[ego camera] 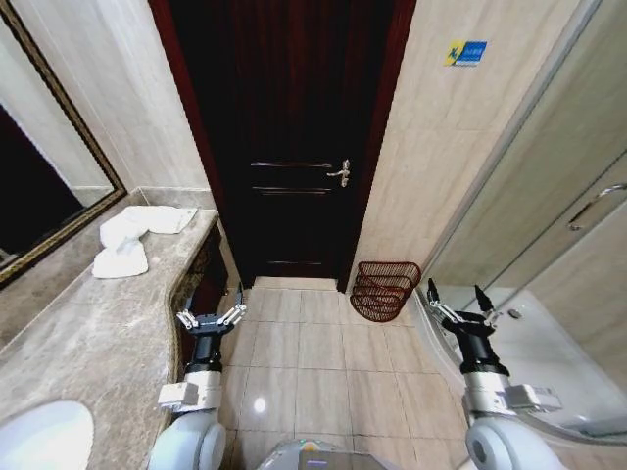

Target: Discard the used towel into the hamper.

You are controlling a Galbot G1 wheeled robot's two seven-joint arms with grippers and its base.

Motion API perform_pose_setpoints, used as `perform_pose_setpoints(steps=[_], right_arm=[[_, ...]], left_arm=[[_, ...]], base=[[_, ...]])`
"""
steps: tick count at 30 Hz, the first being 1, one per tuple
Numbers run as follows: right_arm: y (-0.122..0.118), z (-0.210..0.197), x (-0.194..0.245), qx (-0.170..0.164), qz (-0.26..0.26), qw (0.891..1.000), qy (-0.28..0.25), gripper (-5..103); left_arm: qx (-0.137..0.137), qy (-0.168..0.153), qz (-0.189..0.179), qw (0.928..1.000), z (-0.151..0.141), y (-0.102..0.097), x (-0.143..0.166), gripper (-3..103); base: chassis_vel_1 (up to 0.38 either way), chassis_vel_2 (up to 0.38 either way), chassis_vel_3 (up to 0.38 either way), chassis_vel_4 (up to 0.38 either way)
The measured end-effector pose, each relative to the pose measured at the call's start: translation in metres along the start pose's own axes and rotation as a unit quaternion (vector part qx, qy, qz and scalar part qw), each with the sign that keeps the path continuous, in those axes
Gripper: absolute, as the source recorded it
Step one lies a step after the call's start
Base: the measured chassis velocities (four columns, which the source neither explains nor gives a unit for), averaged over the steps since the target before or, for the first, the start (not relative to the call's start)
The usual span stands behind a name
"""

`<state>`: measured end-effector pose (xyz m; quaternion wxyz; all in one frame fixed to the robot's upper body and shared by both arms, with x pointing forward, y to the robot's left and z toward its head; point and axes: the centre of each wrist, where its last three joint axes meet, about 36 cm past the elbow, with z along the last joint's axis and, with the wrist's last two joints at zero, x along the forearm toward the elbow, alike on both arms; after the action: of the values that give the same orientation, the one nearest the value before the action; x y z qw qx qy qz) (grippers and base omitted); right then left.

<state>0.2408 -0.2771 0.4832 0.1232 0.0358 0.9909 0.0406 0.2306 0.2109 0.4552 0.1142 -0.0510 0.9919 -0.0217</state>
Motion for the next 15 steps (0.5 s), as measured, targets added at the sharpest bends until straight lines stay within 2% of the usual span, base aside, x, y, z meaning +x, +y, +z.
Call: perform_pose_setpoints(steps=[1, 7, 12, 15], right_arm=[[-0.001, 0.000, 0.000, 0.002, 0.000, 1.000, -0.002, 100], [-0.002, 0.000, 0.000, 0.006, 0.005, 1.000, -0.004, 100], [-0.006, -0.004, 0.004, 0.018, 0.015, 1.000, 0.004, 100], [-0.008, -0.005, 0.005, 0.018, 0.018, 1.000, 0.005, 100]], left_arm=[[0.002, 0.001, 0.001, 1.0000, 0.000, -0.001, 0.001, 103], [0.010, 0.001, 0.003, 0.9999, 0.001, -0.003, 0.002, 97], [0.006, -0.004, 0.011, 0.9999, 0.012, -0.004, 0.002, 101], [0.007, -0.003, 0.010, 0.9999, 0.014, -0.004, 0.003, 97]], base=[[0.000, 0.000, 0.000, 0.000], [0.000, 0.000, 0.000, 0.000], [0.000, 0.000, 0.000, 0.000], [0.000, 0.000, 0.000, 0.000]])
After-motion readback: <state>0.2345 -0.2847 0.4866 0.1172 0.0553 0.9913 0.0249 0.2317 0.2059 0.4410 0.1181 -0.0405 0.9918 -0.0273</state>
